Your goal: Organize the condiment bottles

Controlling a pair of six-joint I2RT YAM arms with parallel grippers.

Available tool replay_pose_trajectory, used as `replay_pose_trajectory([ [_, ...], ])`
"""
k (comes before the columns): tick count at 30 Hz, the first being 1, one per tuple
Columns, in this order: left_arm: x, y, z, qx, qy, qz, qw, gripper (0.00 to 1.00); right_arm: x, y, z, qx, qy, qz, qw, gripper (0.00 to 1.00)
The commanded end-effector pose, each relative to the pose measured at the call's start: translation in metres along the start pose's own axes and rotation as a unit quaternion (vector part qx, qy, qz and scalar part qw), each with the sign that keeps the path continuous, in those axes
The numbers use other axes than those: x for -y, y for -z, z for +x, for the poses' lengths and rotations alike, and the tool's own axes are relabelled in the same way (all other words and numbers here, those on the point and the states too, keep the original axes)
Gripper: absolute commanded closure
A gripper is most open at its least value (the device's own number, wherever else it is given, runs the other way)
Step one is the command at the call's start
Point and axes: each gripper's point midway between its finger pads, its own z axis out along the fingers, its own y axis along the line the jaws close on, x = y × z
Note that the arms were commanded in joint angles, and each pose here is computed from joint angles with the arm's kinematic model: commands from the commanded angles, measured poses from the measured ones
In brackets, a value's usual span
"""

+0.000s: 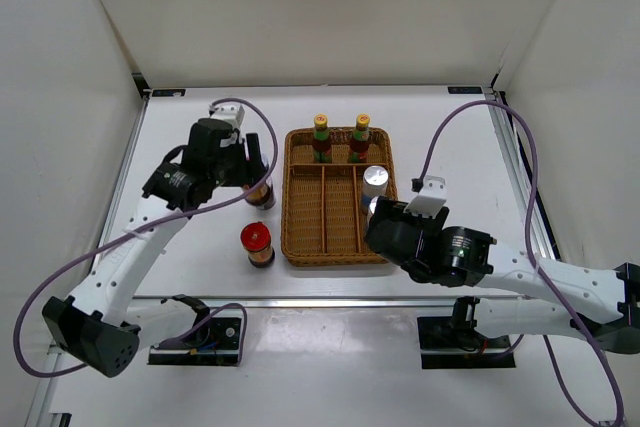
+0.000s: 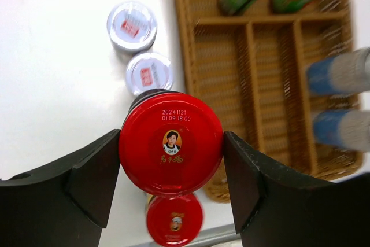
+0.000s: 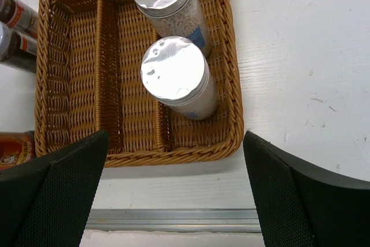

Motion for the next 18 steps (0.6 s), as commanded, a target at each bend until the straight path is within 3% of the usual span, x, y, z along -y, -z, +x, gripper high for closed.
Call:
replay_pose_trajectory([
  [1, 0.028, 0.027, -0.056, 0.085, 0.030, 0.047, 0.995, 0.89, 0.002, 0.001, -0.010, 0.024, -0.019, 0.004, 1.000, 0.00],
  [10, 0.091, -0.011, -0.081, 0.087, 0.029, 0.090, 0.992, 0.89, 0.008, 0.002, -0.010, 0.025, -0.035, 0.013, 0.999, 0.00],
  [18, 0.166, -0.059, -0.071, 0.085, 0.004, 0.141, 0.986, 0.89, 0.024, 0.004, -0.009, 0.033, -0.065, 0.023, 0.997, 0.00],
])
